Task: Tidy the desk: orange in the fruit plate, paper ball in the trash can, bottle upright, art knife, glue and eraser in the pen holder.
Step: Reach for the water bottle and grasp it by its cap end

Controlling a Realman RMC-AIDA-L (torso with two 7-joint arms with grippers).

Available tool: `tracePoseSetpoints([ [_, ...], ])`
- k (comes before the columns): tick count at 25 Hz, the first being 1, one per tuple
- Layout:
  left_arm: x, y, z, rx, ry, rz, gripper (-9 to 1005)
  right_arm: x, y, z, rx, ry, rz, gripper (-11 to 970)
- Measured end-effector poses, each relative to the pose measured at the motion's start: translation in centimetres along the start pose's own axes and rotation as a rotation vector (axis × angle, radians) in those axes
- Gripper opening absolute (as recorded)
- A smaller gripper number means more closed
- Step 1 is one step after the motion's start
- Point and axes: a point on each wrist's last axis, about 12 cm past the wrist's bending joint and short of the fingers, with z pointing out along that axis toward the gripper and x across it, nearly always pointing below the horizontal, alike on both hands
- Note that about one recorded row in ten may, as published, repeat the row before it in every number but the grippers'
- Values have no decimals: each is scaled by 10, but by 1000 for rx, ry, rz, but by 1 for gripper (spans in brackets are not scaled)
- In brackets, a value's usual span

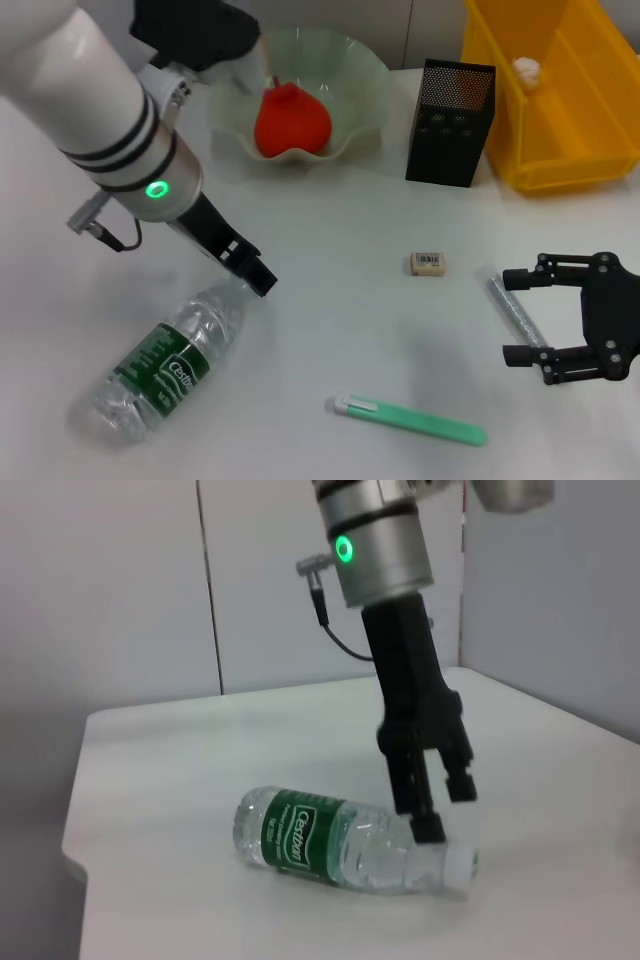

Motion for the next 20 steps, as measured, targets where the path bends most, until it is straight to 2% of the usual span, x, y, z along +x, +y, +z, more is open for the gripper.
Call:
tracePoseSetpoints([
  [8,-3,1,18,-21,-13,6,850,-1,0,3,-12,-9,-1,793],
  [20,5,1,31,-32,15,21,849,1,1,9,-14,-18,-2,794],
])
